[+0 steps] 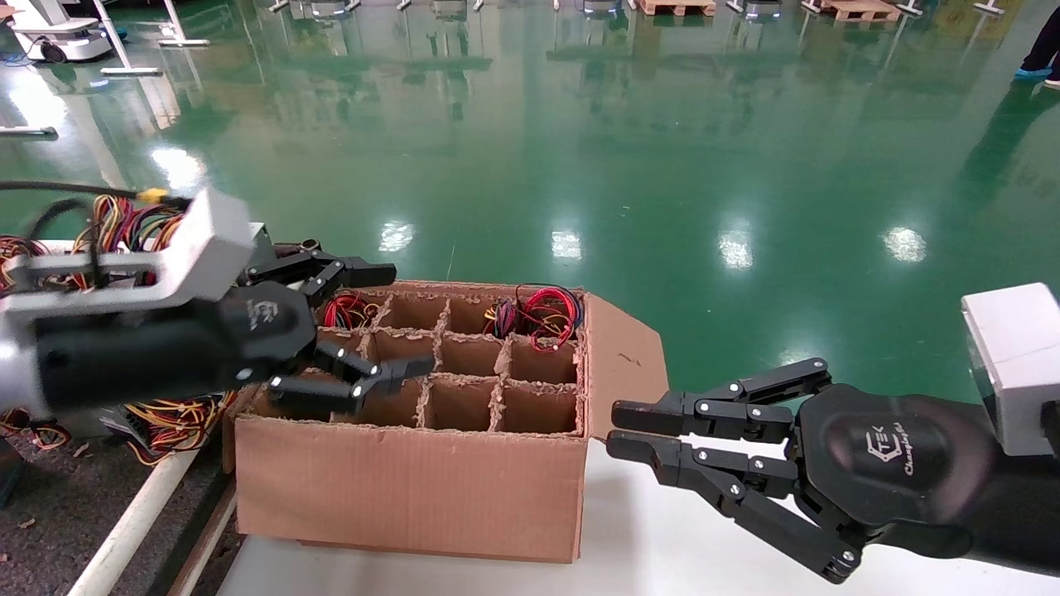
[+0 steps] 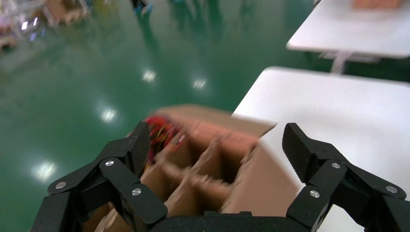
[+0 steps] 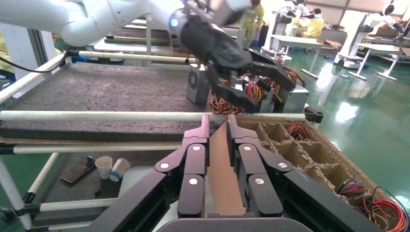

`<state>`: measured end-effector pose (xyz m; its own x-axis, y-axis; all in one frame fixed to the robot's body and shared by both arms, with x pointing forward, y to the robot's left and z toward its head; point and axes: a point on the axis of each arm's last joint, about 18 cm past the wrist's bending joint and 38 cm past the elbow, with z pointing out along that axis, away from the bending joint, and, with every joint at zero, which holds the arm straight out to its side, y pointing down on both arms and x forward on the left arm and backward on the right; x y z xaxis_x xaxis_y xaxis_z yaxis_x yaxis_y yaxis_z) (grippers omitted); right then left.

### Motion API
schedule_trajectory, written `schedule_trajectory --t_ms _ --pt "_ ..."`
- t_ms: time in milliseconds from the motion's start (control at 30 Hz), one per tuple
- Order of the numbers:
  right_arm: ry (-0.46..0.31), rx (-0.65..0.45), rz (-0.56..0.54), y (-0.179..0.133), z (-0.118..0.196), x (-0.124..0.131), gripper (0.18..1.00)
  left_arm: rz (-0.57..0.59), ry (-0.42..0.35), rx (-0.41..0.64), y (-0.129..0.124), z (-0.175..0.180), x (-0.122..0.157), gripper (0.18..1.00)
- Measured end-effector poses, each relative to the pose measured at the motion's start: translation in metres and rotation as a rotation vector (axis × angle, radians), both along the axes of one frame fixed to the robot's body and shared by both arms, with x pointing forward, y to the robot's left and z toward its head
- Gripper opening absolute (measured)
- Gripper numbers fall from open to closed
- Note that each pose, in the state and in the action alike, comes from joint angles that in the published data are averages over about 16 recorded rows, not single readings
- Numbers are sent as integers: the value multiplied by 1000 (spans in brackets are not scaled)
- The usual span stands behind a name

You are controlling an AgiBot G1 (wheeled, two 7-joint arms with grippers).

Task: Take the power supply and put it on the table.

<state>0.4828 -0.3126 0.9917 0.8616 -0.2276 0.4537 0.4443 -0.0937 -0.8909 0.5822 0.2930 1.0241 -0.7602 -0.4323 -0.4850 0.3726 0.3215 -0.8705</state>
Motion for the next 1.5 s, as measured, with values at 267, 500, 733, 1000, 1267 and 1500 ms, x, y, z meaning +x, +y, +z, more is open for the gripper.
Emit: schedule_trajectory --t_ms 267,500,733,1000,1267,1500 --pt "0 0 0 0 0 0 240 174 74 24 1 16 58 1001" --pt "0 0 0 0 0 0 205 339 153 0 4 26 108 1001" --pt "0 0 0 0 0 0 203 464 201 -5 4 22 141 1001" --pt "0 0 0 0 0 0 253 554 234 -31 12 3 160 1001" --pt "0 0 0 0 0 0 353 623 290 -119 25 -20 170 1001" --pt "0 0 0 0 0 0 502 672 323 -180 34 -35 175 1001"
